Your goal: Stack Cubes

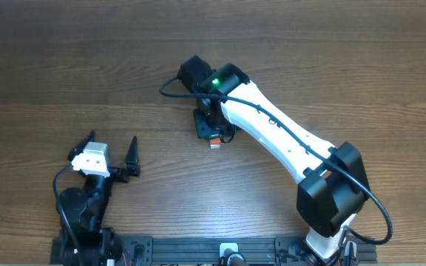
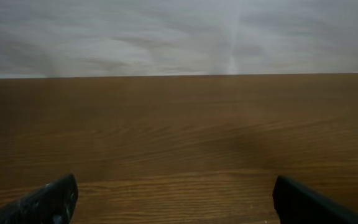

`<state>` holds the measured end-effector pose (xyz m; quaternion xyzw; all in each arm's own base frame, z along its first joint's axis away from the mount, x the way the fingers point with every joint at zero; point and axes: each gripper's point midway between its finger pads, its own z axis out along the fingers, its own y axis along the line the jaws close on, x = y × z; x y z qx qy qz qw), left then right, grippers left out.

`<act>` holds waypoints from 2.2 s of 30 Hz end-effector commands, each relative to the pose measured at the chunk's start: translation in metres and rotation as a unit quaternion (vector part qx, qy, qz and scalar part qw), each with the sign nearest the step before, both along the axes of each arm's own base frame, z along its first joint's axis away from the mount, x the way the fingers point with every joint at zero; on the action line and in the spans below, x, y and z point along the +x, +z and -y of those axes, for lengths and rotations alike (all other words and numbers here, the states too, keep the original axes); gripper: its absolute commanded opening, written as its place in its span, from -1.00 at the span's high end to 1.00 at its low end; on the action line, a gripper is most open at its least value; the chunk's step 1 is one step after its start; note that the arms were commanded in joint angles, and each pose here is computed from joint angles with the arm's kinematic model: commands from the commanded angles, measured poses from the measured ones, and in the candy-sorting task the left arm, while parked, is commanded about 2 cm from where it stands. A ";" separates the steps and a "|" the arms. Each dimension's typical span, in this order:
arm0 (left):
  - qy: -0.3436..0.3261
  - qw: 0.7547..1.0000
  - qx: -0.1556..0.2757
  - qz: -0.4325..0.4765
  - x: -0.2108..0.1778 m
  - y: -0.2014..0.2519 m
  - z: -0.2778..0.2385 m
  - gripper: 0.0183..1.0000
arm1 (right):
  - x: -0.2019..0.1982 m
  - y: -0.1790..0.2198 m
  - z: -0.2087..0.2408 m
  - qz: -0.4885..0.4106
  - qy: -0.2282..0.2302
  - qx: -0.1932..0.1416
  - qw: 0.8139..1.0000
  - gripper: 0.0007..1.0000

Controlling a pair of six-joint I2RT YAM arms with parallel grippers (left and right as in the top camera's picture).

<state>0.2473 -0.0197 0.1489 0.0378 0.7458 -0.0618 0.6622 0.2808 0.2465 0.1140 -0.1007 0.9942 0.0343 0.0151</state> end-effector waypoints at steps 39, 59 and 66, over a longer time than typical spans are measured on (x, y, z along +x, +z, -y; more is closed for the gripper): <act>-0.007 1.000 0.007 0.002 -0.001 -0.001 0.003 -1.00 | 0.006 -0.003 -0.008 -0.013 0.005 -0.016 1.000 0.61; -0.007 1.000 0.007 0.002 -0.001 -0.001 0.003 -1.00 | 0.007 -0.013 -0.004 -0.017 0.003 -0.019 1.000 0.61; -0.007 1.000 0.007 0.002 -0.001 -0.001 0.003 -1.00 | 0.007 -0.014 -0.002 -0.018 0.003 -0.020 1.000 0.60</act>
